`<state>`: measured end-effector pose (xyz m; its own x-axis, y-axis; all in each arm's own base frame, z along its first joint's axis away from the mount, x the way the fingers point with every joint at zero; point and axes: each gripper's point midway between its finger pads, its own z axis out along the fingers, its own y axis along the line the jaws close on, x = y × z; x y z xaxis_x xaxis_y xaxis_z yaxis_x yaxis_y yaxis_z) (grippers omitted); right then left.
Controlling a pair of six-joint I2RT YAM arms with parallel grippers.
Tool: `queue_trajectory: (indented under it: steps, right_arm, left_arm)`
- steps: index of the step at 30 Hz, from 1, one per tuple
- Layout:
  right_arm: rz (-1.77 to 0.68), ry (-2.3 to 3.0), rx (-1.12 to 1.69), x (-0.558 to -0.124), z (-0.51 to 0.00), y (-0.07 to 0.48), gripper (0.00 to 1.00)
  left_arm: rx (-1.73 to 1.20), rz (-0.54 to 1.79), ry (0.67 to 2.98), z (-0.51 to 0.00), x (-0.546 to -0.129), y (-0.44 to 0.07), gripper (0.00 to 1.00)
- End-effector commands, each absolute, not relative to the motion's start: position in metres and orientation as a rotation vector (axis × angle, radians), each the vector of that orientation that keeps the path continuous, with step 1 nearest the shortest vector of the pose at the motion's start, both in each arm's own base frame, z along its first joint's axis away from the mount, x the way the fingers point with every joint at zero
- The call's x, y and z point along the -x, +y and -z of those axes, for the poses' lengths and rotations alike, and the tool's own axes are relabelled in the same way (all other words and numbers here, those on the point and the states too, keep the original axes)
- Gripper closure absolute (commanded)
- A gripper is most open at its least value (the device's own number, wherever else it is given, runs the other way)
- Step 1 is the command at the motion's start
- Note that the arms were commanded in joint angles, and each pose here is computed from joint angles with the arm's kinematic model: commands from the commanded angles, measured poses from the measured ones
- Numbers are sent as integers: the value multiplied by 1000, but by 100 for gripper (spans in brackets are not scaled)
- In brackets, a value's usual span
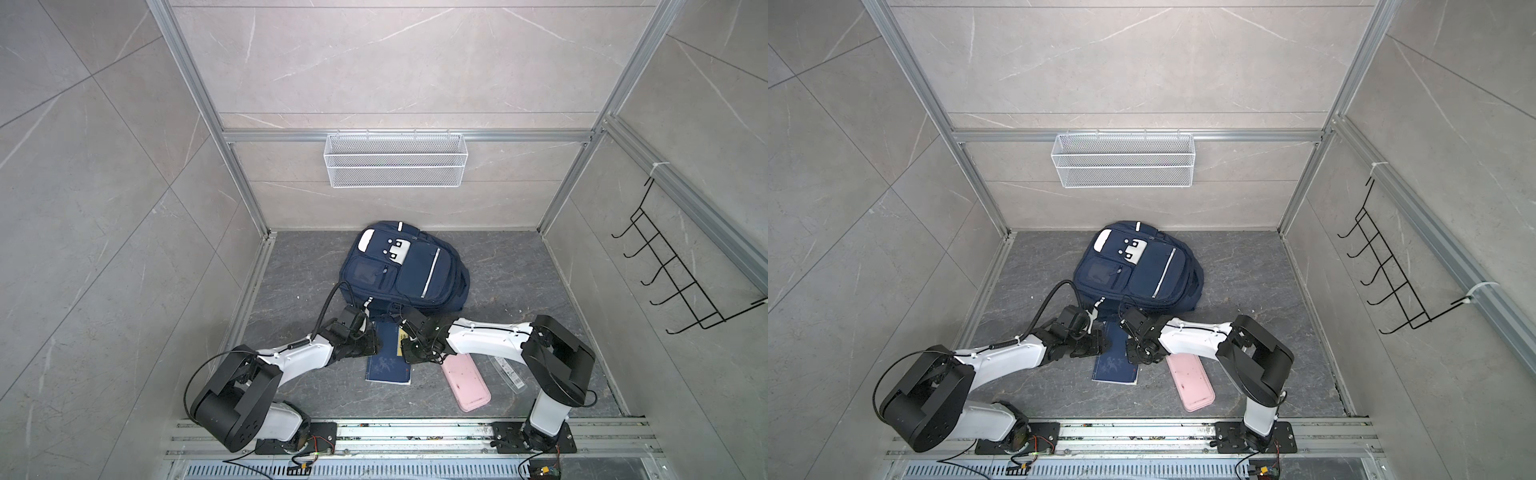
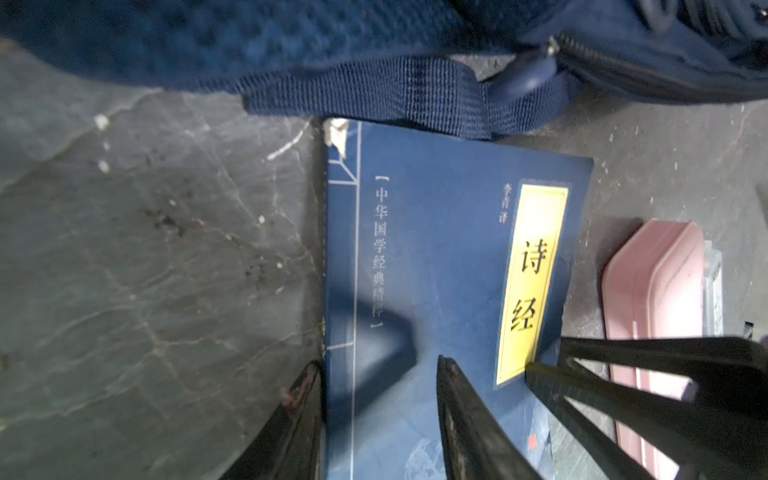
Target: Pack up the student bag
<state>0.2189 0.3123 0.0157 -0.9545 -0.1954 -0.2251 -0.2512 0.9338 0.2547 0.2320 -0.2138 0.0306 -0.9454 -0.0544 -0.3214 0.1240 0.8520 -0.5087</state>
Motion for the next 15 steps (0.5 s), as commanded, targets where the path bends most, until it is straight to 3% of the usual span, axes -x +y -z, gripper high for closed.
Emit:
queue_trajectory:
  steps: [1,15]
  right_arm:
    - [-192,2995,370,-205,38,278,77]
    - [-198,3005,375,-202,41,278,78]
  left_arm:
    - [-364,1298,2501,-94,-202,-282,55]
    - [-326,1361,2395,-112,-204,-283,57]
